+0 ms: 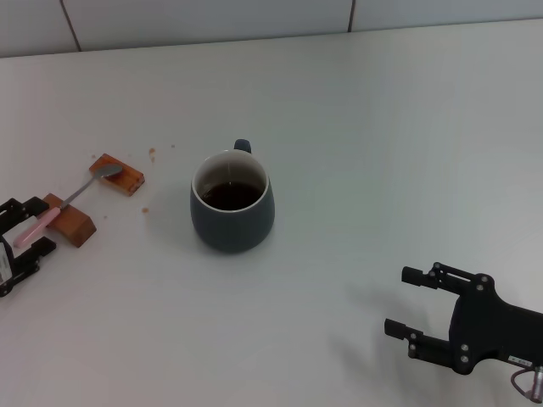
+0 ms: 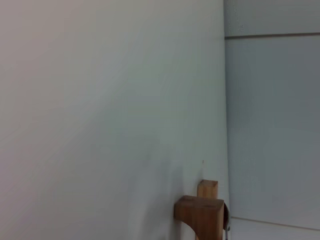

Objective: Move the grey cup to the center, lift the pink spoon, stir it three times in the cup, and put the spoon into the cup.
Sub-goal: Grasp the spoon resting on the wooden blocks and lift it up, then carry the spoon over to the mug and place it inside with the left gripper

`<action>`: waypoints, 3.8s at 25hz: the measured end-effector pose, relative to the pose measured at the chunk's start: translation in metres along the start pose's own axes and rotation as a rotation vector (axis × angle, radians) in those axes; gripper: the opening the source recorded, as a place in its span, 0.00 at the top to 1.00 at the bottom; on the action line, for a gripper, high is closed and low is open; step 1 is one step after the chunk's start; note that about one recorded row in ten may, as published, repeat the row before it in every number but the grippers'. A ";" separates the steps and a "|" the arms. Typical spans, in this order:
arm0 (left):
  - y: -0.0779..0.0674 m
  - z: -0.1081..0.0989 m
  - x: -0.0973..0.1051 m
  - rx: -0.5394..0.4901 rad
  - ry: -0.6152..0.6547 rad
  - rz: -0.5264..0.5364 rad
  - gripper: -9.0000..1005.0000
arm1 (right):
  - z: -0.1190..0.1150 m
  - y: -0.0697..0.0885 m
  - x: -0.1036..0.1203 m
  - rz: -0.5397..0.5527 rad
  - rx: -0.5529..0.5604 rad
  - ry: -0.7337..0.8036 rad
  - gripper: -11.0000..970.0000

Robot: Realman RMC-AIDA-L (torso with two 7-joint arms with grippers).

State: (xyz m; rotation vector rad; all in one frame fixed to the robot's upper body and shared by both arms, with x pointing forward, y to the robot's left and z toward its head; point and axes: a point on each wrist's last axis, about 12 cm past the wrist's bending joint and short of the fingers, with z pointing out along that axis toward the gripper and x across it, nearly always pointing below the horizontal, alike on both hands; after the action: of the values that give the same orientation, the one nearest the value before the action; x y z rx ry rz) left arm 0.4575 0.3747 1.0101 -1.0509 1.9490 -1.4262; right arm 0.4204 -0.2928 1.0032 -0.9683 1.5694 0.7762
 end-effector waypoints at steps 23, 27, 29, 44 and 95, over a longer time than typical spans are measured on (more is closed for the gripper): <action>0.000 0.004 0.001 -0.006 -0.005 0.006 0.62 | 0.004 -0.003 -0.002 0.001 -0.009 -0.001 0.24; 0.001 0.004 0.000 -0.013 -0.012 0.006 0.61 | 0.005 -0.004 -0.003 -0.001 -0.008 -0.002 0.25; 0.002 0.004 -0.001 -0.022 -0.021 0.005 0.61 | 0.005 -0.005 -0.003 -0.002 -0.008 -0.003 0.25; 0.000 0.006 0.001 0.002 -0.015 0.022 0.76 | 0.008 -0.009 -0.004 -0.010 -0.008 0.005 0.25; -0.254 0.062 0.057 0.340 0.642 1.819 0.86 | 0.006 0.006 0.009 0.058 0.026 0.031 0.25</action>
State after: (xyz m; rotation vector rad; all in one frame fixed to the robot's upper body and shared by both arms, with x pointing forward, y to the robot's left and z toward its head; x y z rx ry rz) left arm 0.5460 0.2554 1.2326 1.3016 1.7413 -0.7747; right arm 0.4172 -0.2868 0.9929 -0.9228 1.6366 0.7830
